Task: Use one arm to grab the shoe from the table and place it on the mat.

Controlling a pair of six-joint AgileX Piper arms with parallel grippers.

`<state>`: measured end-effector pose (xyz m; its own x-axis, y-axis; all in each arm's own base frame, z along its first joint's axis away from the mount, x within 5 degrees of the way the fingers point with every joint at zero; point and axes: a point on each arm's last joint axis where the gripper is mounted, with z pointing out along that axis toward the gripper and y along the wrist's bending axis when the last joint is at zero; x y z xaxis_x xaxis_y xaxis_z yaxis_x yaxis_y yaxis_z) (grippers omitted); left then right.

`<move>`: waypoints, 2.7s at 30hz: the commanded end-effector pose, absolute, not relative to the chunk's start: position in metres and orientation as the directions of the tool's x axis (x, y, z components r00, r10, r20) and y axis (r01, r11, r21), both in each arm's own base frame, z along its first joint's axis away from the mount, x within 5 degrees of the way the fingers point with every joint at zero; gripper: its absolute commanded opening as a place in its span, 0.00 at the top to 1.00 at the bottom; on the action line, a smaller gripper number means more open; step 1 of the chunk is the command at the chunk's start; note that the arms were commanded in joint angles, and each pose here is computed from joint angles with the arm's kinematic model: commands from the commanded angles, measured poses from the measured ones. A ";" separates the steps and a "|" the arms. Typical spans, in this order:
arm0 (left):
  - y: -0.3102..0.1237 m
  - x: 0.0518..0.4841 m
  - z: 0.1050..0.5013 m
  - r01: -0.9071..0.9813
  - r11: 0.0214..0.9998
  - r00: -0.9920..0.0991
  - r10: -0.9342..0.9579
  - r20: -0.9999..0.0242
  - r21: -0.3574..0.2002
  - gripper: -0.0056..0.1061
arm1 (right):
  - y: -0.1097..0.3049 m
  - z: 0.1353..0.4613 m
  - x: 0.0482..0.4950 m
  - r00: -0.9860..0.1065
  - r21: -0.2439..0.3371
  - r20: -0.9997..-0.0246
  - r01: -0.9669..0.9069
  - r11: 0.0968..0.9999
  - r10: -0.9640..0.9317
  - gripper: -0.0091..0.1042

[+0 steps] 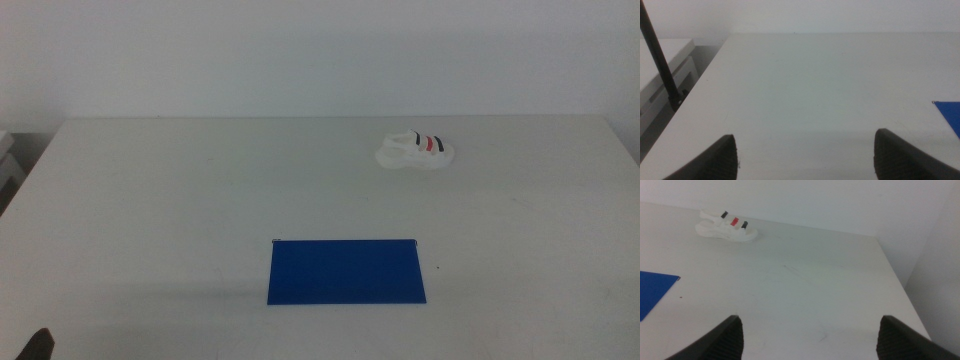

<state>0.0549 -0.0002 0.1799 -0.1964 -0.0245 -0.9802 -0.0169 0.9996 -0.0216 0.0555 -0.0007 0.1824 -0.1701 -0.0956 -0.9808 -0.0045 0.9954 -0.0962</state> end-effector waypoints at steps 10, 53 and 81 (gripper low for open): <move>0.000 0.055 0.185 -0.018 0.999 -0.111 -0.034 -0.993 -0.032 0.11 | 0.000 0.235 0.055 -0.027 -0.061 -0.998 -0.001 0.998 -0.061 0.23; 0.000 0.055 0.185 -0.018 0.999 -0.111 -0.034 -0.993 -0.032 0.11 | 0.056 0.402 0.361 -0.484 -0.090 -0.853 -0.234 0.968 -0.196 0.23; 0.000 0.055 0.185 -0.018 0.999 -0.111 -0.034 -0.993 -0.032 0.11 | 0.103 0.307 0.504 -0.132 -0.416 -0.468 -0.839 0.350 -0.874 0.23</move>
<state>0.0549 -0.0002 0.1799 -0.1964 -0.0234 -0.9802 -0.0167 0.9996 -0.0205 0.5154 0.1015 0.2589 -0.2902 -0.8446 -0.4498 -0.8495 0.4438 -0.2852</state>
